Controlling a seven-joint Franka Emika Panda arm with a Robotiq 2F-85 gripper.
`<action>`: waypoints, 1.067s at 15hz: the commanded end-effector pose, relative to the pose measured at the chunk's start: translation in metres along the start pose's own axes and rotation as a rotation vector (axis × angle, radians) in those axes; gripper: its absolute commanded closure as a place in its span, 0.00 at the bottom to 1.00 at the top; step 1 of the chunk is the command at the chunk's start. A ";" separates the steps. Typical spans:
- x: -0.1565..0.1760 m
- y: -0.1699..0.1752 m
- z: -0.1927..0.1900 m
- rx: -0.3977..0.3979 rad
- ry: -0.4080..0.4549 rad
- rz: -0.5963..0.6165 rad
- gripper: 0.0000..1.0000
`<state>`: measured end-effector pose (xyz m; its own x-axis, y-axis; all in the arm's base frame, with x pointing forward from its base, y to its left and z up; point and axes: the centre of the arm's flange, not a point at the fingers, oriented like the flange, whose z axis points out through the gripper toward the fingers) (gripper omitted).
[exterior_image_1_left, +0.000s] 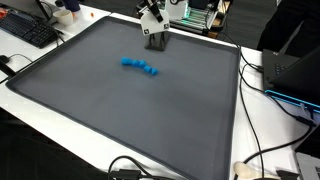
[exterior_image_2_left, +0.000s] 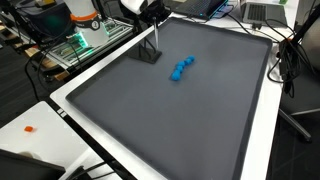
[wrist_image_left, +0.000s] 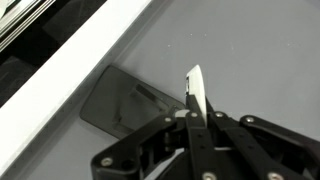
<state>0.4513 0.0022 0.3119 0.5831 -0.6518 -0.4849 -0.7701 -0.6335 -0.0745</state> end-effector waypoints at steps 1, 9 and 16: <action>-0.014 0.018 0.011 0.047 0.038 0.091 0.99; -0.009 0.029 0.041 0.108 0.081 0.174 0.99; -0.003 0.039 0.060 0.173 0.112 0.226 0.99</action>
<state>0.4148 0.0011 0.2671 0.4258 -0.8059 -0.4114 -0.9003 -0.4228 -0.1037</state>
